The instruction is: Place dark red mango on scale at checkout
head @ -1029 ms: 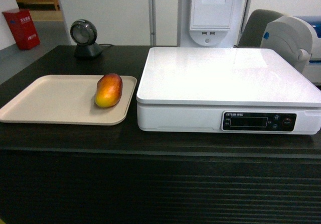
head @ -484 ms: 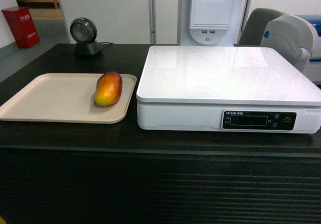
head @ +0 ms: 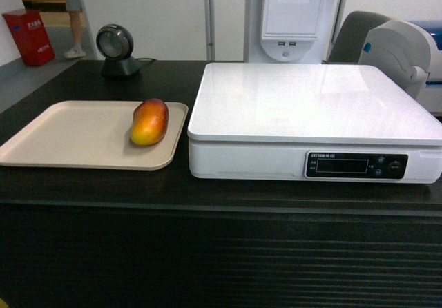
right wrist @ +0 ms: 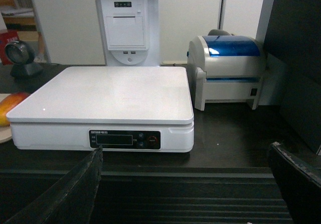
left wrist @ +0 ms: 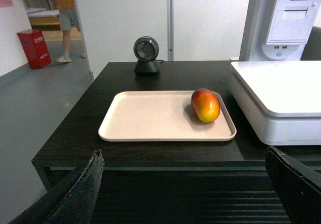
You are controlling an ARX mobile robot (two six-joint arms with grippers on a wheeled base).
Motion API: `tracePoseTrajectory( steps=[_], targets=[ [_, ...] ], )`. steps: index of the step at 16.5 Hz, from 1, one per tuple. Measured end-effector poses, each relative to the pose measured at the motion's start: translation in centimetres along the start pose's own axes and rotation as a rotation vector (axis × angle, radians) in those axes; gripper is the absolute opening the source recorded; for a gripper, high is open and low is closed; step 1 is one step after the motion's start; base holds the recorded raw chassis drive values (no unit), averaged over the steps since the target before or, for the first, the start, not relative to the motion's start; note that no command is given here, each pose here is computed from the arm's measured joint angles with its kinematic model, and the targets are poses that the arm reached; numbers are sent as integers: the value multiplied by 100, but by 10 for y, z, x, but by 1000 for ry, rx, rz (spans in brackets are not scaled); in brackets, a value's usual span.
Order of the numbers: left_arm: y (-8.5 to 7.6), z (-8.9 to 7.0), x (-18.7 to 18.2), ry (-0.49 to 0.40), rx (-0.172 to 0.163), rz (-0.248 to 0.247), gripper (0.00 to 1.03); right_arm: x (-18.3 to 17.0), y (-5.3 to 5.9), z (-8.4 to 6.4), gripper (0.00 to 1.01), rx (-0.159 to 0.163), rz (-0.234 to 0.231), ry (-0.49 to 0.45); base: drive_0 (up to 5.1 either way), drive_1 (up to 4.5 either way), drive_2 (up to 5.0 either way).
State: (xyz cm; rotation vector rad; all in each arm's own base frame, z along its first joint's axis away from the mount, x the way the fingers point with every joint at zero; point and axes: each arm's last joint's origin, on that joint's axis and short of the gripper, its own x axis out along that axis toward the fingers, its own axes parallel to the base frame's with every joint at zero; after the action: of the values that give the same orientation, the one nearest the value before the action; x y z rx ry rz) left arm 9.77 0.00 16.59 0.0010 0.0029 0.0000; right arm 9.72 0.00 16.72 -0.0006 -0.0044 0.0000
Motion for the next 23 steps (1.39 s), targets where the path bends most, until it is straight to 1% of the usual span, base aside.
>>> tracePoseTrajectory(
  steps=[4, 5, 6, 7, 8, 10, 12, 14, 15, 17, 18, 19, 21, 22, 23],
  targets=[
    [0, 0, 0, 0, 0, 1, 98, 0, 0, 0, 98, 0, 0, 0, 0, 0, 0],
    [-2, -2, 1, 82, -20, 85, 98, 0, 0, 0, 98, 0, 0, 0, 0, 0, 0],
    [-4, 2, 8, 119, -22, 164, 98, 0, 0, 0, 98, 0, 0, 0, 0, 0, 0],
    [0, 8, 15, 112, -27, 240, 98, 0, 0, 0, 98, 0, 0, 0, 0, 0, 0],
    [5, 14, 22, 89, -38, 275, 98, 0, 0, 0, 98, 0, 0, 0, 0, 0, 0],
    [11, 28, 48, 54, -48, 215, 98, 0, 0, 0, 98, 0, 0, -1, 0, 0, 0],
    [23, 39, 82, 32, -46, 171, 98, 0, 0, 0, 98, 0, 0, 0, 0, 0, 0],
    [28, 51, 128, 20, -41, 74, 98, 0, 0, 0, 98, 0, 0, 0, 0, 0, 0],
    [30, 53, 151, 39, -43, 29, 98, 0, 0, 0, 98, 0, 0, 0, 0, 0, 0],
    [28, 55, 200, 95, -47, -53, 98, 0, 0, 0, 98, 0, 0, 0, 0, 0, 0],
    [25, 56, 221, 119, -44, -85, 98, 0, 0, 0, 98, 0, 0, 0, 0, 0, 0],
    [18, 56, 243, 150, -37, -120, 98, 0, 0, 0, 98, 0, 0, 0, 0, 0, 0],
    [-3, 55, 277, 203, -14, -189, 98, 0, 0, 0, 98, 0, 0, 0, 0, 0, 0],
    [-13, 54, 296, 233, -13, -215, 98, 0, 0, 0, 98, 0, 0, 0, 0, 0, 0],
    [-22, 50, 314, 270, -6, -228, 98, 0, 0, 0, 98, 0, 0, -1, 0, 0, 0]
  ],
)
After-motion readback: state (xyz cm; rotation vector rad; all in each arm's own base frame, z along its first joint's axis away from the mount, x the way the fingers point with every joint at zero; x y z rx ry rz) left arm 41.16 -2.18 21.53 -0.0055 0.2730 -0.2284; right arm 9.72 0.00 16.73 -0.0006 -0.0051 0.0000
